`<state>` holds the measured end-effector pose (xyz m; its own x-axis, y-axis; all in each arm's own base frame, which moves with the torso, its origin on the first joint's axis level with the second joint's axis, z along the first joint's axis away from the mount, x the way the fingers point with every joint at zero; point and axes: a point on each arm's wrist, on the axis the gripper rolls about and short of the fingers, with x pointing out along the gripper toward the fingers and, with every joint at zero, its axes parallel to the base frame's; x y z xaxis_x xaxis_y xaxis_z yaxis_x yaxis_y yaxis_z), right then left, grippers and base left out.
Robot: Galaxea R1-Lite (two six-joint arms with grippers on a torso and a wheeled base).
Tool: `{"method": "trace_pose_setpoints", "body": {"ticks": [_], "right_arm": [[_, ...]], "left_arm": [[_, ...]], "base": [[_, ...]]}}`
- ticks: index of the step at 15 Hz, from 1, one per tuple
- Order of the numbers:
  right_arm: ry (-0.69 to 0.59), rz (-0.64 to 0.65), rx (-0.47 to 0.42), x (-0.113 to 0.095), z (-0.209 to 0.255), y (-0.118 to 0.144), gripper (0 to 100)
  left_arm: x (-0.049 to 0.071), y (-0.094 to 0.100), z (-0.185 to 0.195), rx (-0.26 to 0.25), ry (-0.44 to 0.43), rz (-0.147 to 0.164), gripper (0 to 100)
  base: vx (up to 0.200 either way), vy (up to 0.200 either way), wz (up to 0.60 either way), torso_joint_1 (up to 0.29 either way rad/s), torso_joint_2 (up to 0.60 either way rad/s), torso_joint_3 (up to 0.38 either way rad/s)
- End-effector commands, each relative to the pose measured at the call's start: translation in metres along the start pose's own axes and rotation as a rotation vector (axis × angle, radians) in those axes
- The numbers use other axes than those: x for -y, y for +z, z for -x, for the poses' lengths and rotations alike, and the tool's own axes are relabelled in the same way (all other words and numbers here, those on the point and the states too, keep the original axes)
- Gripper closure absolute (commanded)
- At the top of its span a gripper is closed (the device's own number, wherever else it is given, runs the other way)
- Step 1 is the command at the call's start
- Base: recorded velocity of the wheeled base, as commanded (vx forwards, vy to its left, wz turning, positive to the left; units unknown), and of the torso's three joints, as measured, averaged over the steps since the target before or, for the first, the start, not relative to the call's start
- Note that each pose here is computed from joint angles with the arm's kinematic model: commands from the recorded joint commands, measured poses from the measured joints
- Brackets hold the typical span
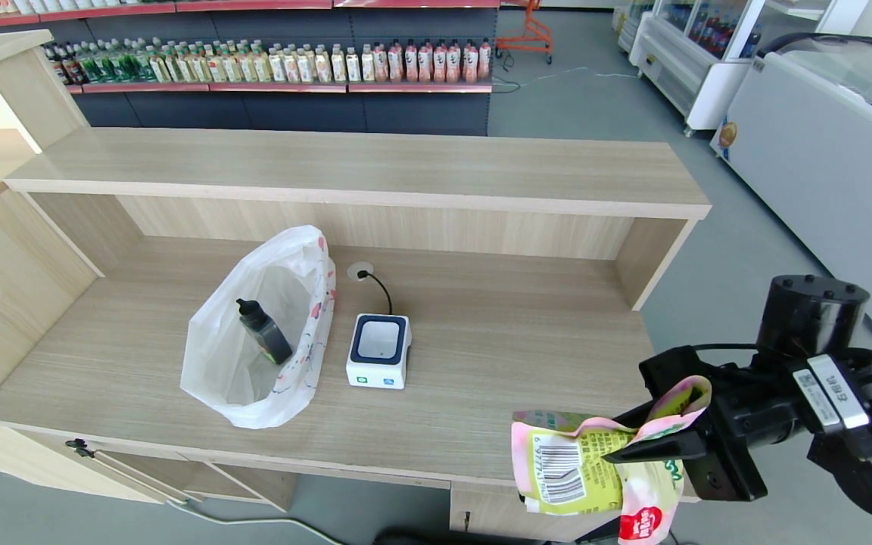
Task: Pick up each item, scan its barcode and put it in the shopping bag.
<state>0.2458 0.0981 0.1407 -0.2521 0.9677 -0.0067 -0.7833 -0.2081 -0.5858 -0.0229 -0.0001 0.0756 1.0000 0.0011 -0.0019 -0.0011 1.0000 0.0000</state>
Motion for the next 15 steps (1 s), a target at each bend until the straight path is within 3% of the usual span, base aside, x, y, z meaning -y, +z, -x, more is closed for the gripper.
{"method": "trace_pose_setpoints", "body": {"ticks": [1,3,5,8,10,12,13,15], "right_arm": [[-0.128,0.002,-0.096,0.004,0.034,0.069,100],[-0.279,-0.073,-0.198,-0.012,0.066,0.097,100],[-0.554,-0.148,-0.371,-0.047,0.104,0.126,100],[-0.749,-0.147,-0.547,-0.073,0.12,0.132,100],[-0.776,-0.243,-0.522,-0.074,0.122,0.129,100],[-0.912,-0.495,-0.515,-0.061,0.121,0.131,100],[-1.02,-0.696,-0.464,-0.049,0.114,0.134,100],[-1.348,-1.13,-0.207,-0.015,0.1,0.15,100]], "left_arm": [[0.0,0.0,0.0,0.0,0.0,0.0,0],[0.0,0.0,0.0,0.0,0.0,0.0,0],[0.0,0.0,0.0,0.0,0.0,0.0,0],[0.0,0.0,0.0,0.0,0.0,0.0,0],[0.0,0.0,0.0,0.0,0.0,0.0,0],[0.0,0.0,0.0,0.0,0.0,0.0,0],[0.0,0.0,0.0,0.0,0.0,0.0,0],[0.0,0.0,0.0,0.0,0.0,0.0,0]], "base": [[0.0,0.0,0.0,0.0,0.0,0.0],[0.0,0.0,0.0,0.0,0.0,0.0],[0.0,0.0,0.0,0.0,0.0,0.0],[0.0,0.0,0.0,0.0,0.0,0.0],[0.0,0.0,0.0,0.0,0.0,0.0],[0.0,0.0,0.0,0.0,0.0,0.0],[0.0,0.0,0.0,0.0,0.0,0.0],[0.0,0.0,0.0,0.0,0.0,0.0]]}}
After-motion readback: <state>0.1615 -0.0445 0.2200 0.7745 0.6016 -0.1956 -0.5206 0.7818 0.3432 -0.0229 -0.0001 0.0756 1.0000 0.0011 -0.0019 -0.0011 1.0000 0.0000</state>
